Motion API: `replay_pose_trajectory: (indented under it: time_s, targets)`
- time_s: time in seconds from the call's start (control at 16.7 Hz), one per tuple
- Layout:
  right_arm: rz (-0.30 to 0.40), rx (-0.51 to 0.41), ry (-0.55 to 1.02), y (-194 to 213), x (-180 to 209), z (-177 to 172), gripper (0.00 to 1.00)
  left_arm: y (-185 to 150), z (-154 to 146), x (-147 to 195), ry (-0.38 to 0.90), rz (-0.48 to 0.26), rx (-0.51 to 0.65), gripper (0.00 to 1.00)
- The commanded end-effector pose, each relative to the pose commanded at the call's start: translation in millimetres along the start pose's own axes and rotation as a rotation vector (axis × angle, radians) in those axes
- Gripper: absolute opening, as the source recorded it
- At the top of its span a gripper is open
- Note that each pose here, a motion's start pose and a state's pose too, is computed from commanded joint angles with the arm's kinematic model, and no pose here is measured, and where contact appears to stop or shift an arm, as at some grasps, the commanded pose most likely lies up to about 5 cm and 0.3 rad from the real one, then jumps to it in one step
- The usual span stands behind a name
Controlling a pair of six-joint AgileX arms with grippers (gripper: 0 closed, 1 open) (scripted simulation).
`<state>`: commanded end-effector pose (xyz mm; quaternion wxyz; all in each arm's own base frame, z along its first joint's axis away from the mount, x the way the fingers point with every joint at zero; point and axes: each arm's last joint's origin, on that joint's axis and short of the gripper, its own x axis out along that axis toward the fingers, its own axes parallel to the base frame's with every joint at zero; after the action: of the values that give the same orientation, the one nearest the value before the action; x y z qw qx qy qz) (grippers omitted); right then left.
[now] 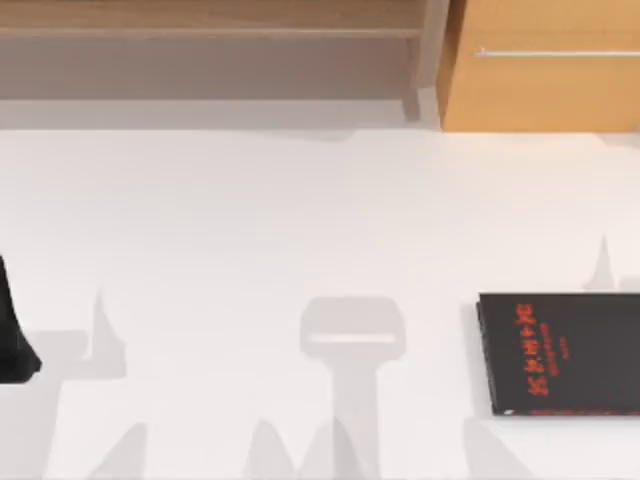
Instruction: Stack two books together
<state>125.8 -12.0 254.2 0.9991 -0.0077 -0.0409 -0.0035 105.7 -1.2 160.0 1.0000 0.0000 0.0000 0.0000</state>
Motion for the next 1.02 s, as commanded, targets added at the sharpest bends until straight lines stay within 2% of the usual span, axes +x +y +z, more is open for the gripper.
replay_pose_trajectory:
  time_s: [0.24,0.42,0.72,1.02]
  targets:
    - [-0.002,-0.010,0.018,-24.2,69.2,54.0,1.00,0.0,0.0,0.0,0.000,0.000,0.000,1.00]
    - [-0.001,-0.005,0.062,-59.8,144.8,62.6,1.00,0.0,0.0,0.0,0.000,0.000,0.000,1.00]
    - [0.000,0.009,0.106,-138.2,250.9,21.2,1.00,0.0,0.0,0.0,0.000,0.000,0.000,1.00]
    - [0.000,0.006,0.096,-197.6,297.9,-23.7,1.00,0.0,0.0,0.0,0.000,0.000,0.000,1.00]
